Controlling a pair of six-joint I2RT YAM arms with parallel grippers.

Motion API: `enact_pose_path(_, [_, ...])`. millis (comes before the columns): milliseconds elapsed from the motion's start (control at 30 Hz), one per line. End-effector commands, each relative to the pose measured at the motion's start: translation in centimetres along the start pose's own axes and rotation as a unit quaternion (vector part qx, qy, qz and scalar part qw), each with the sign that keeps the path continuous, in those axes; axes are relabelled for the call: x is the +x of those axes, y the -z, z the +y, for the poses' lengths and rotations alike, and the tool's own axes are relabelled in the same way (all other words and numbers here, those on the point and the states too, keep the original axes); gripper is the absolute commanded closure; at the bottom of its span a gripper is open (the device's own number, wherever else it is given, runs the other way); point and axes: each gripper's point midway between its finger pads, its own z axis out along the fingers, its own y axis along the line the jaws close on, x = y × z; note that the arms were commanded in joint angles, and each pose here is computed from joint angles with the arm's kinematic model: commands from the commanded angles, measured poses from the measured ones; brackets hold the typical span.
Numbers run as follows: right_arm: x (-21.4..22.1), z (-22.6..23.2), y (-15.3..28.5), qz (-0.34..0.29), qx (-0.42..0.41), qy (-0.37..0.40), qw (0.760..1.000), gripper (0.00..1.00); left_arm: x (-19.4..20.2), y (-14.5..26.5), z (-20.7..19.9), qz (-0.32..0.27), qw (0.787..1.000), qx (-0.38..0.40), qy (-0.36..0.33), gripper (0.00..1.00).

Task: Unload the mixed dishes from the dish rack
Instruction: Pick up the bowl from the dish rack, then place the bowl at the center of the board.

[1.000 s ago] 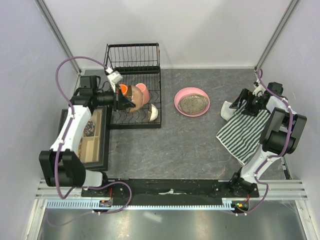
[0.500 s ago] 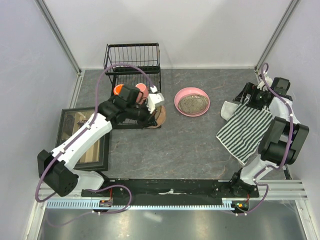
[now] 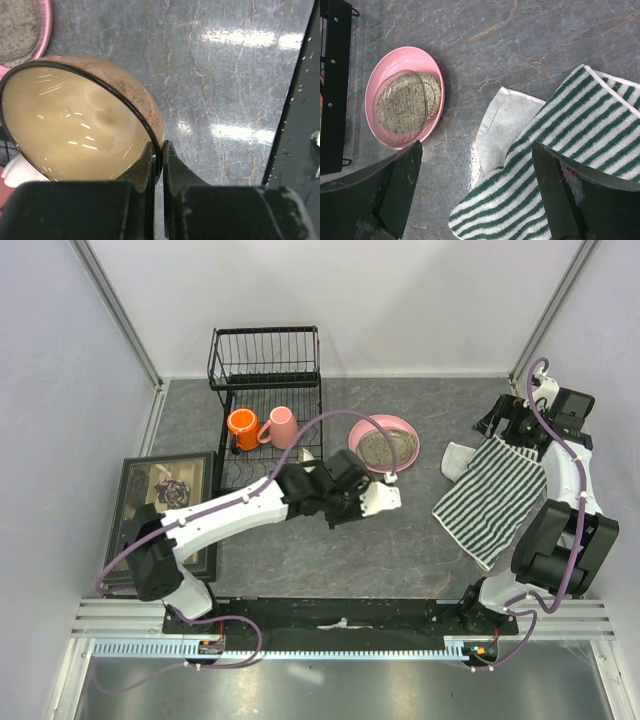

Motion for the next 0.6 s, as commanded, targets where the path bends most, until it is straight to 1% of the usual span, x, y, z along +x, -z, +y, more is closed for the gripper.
enact_pose_path(0, [-0.6, 0.5, 0.1, -0.013, -0.002, 0.016, 1.0, 0.02, -5.0, 0.3, 2.0, -0.032, 0.993, -0.075, -0.084, 0.98])
enact_pose_path(33, [-0.5, 0.5, 0.0, -0.012, -0.003, 0.016, 1.0, 0.02, -4.9, -0.7, 1.8, -0.021, 0.993, -0.078, -0.091, 0.98])
enact_pose_path(167, [-0.5, 0.7, -0.1, -0.011, -0.004, 0.018, 1.0, 0.02, -6.3, -2.6, 0.4, -0.016, 0.989, -0.074, -0.127, 0.98])
enact_pose_path(233, [-0.4, 0.6, -0.1, -0.01, -0.004, 0.017, 1.0, 0.02, -6.8, -3.3, 0.1, -0.016, 0.988, -0.07, -0.134, 0.98])
enact_pose_path(367, [-0.4, 0.6, -0.2, -0.008, -0.005, 0.018, 1.0, 0.02, -6.7, -5.7, -1.3, -0.004, 0.988, -0.053, -0.149, 0.98])
enact_pose_path(567, [0.0, 0.8, -0.6, -0.002, -0.011, 0.017, 1.0, 0.02, -6.5, -8.1, -2.2, 0.007, 0.985, -0.047, -0.166, 0.98])
